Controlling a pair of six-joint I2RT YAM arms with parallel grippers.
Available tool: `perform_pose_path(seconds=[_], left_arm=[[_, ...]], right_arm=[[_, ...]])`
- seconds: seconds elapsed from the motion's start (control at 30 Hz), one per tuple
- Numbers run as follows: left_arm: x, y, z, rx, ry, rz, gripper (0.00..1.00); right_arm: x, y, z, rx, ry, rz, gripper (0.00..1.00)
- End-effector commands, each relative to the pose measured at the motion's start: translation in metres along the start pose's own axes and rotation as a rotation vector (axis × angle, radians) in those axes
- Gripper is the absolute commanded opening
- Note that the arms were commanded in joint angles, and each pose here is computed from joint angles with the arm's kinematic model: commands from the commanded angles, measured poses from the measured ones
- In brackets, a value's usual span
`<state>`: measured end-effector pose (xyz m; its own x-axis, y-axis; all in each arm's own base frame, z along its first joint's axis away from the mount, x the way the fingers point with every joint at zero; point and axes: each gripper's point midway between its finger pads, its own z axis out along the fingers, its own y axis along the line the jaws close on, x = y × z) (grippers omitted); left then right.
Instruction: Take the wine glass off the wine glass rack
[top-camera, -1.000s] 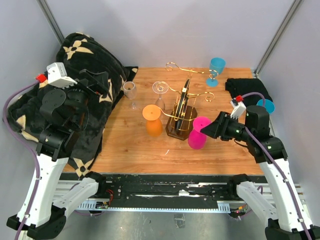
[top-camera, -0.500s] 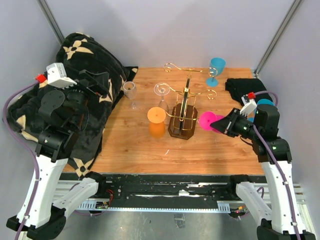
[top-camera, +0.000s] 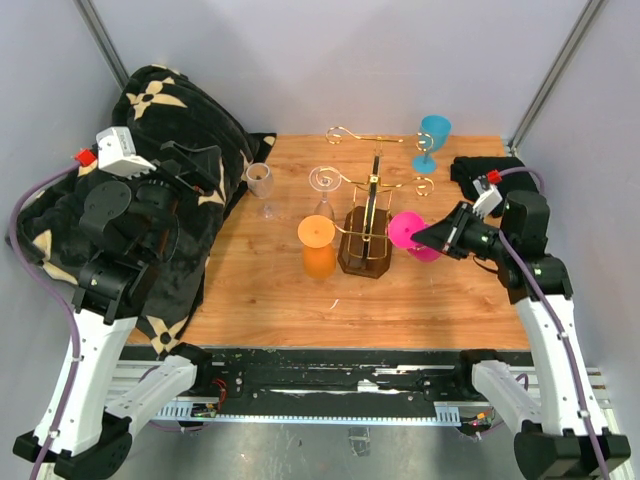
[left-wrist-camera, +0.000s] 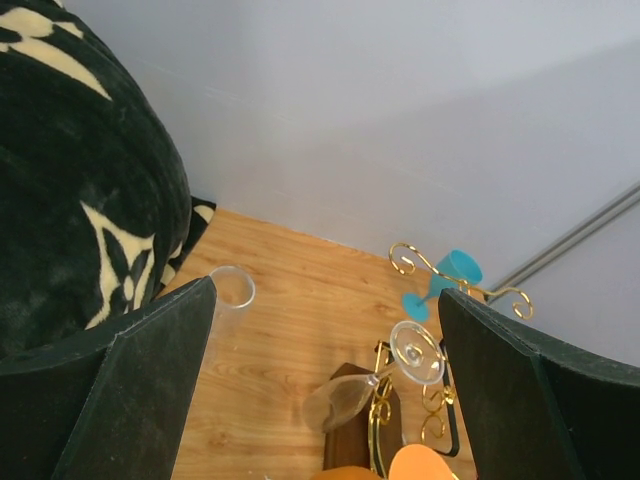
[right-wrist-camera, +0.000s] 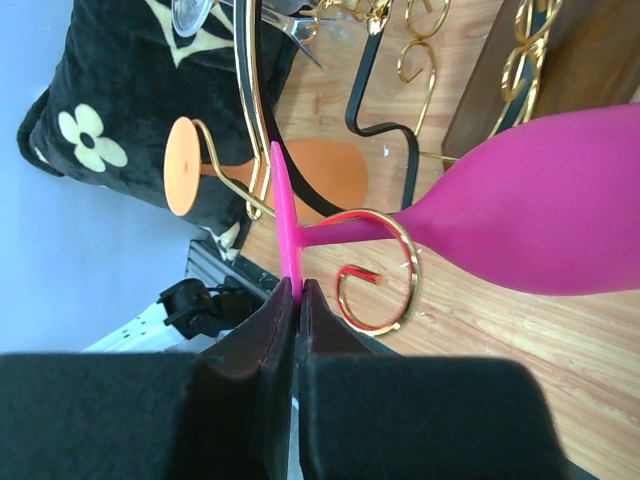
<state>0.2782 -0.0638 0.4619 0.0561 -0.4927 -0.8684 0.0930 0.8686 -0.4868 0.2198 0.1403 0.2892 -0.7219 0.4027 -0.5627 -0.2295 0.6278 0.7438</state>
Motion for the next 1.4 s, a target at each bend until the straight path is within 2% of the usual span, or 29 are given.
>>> perform_pose_path(seconds=[0.0,0.2,0.37,0.43,0.53,0.63,0.73,0.87,0.97,1.1,1.23,1.37], left_arm=[[-0.011,-0.003,-0.005,0.019,-0.039,-0.009,1.00],[-0.004,-0.006,-0.001,0.032,-0.020,-0.027,1.00],[-0.003,-0.006,-0.001,0.030,-0.014,-0.026,1.00],[-0.006,-0.005,-0.002,0.024,-0.023,-0.023,1.00],[-0.004,-0.003,0.000,0.015,-0.022,-0.020,1.00],[-0.002,-0.001,0.001,0.007,-0.016,-0.014,0.99],[-0.001,0.006,-0.004,-0.018,-0.018,-0.007,0.98],[-0.009,0.015,-0.016,-0.035,-0.085,-0.005,0.98],[-0.012,0.021,-0.019,-0.063,-0.099,0.017,0.99],[-0.015,0.023,-0.020,-0.078,-0.088,0.048,0.99],[-0.019,0.026,-0.023,-0.093,-0.103,0.056,1.00],[-0.017,0.028,-0.023,-0.099,-0.100,0.065,1.00]], right_arm=[[-0.024,0.025,0.008,-0.131,-0.035,-0.024,0.01],[0.001,0.037,0.009,-0.189,0.042,-0.023,0.01],[0.032,0.038,-0.020,-0.155,0.098,-0.069,0.01],[0.052,0.027,-0.030,-0.106,0.152,-0.107,0.01],[0.084,-0.006,-0.042,0.058,0.266,-0.202,0.01],[0.099,-0.037,-0.051,0.233,0.309,-0.352,0.01],[0.098,-0.060,-0.056,0.367,0.271,-0.512,0.01],[0.101,-0.079,-0.048,0.491,0.233,-0.708,0.01],[0.114,-0.064,-0.025,0.483,0.234,-0.843,0.01],[0.106,-0.050,-0.008,0.697,0.160,-1.169,0.01],[0.102,-0.045,0.006,0.849,0.162,-1.453,0.01],[0.109,-0.046,0.018,0.847,0.176,-1.505,0.01]])
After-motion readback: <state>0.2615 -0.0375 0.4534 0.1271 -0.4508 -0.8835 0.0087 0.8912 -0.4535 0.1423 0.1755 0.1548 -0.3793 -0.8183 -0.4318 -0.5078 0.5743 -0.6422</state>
